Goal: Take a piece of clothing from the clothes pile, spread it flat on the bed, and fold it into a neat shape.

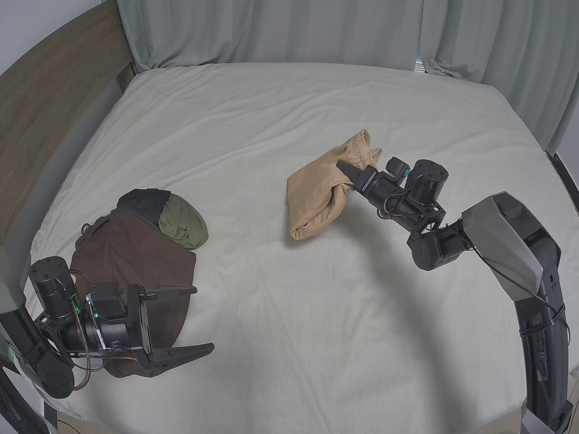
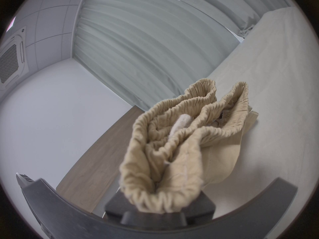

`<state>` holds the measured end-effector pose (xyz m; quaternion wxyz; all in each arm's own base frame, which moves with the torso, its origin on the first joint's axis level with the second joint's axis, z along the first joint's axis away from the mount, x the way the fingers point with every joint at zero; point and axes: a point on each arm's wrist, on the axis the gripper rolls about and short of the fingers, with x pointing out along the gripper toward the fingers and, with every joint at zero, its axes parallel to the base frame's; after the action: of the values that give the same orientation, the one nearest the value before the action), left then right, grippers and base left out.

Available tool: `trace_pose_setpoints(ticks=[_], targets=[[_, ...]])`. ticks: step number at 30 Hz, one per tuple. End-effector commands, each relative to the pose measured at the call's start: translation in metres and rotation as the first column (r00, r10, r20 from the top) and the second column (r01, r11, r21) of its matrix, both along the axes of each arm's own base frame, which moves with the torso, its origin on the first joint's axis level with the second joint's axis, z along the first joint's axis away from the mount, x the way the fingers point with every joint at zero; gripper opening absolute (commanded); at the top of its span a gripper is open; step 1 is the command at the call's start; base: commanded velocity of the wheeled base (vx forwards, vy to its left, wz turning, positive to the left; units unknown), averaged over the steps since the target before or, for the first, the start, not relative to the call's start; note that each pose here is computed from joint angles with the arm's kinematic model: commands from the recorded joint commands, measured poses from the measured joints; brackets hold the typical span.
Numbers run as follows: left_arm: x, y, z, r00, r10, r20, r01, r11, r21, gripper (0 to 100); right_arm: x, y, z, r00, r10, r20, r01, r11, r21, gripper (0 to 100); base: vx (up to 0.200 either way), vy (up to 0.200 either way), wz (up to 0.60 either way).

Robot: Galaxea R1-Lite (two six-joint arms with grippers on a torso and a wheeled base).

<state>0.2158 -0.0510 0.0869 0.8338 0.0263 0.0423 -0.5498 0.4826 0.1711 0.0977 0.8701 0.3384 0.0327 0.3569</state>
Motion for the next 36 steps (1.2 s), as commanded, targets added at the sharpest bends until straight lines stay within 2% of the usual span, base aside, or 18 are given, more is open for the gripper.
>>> trace_pose_setpoints(ticks=[1,7,13,24,25,30,36], targets=[[0.000,0.000,-0.001,1.000,0.001,-0.006,-0.001,1.000,0.001,100,0.012,-0.007,-0.041,0.997,-0.022,-0.069,0.020,1.000,-0.024,0,0.000,0.000,0.00],[-0.001,0.000,0.000,1.000,0.000,-0.003,0.000,1.000,0.000,100,0.004,-0.011,-0.072,0.988,-0.033,-0.152,0.025,0.998,-0.055,0,0.000,0.000,0.00],[-0.001,0.000,0.001,1.000,0.001,0.002,-0.001,1.000,0.000,100,-0.012,-0.015,-0.094,0.981,-0.038,-0.189,0.025,0.997,-0.069,0,0.000,0.000,0.00],[-0.001,-0.001,0.001,1.000,-0.005,0.006,0.005,1.000,-0.001,100,-0.025,-0.030,-0.108,0.983,-0.059,-0.174,0.048,0.996,-0.070,0,0.000,0.000,0.00],[-0.001,-0.002,0.002,1.000,-0.008,0.008,0.008,1.000,-0.001,100,-0.025,-0.030,-0.108,0.983,-0.059,-0.174,0.048,0.996,-0.070,100,0.000,0.000,0.00],[-0.001,-0.003,0.002,1.000,-0.014,0.009,0.014,1.000,-0.001,100,-0.025,-0.033,-0.107,0.983,-0.067,-0.170,0.056,0.996,-0.073,100,0.000,0.000,0.00],[-0.001,-0.003,0.002,1.000,-0.014,0.011,0.014,1.000,-0.002,100,-0.056,-0.040,-0.121,0.979,-0.079,-0.190,0.044,0.982,-0.184,100,0.000,0.000,0.00]])
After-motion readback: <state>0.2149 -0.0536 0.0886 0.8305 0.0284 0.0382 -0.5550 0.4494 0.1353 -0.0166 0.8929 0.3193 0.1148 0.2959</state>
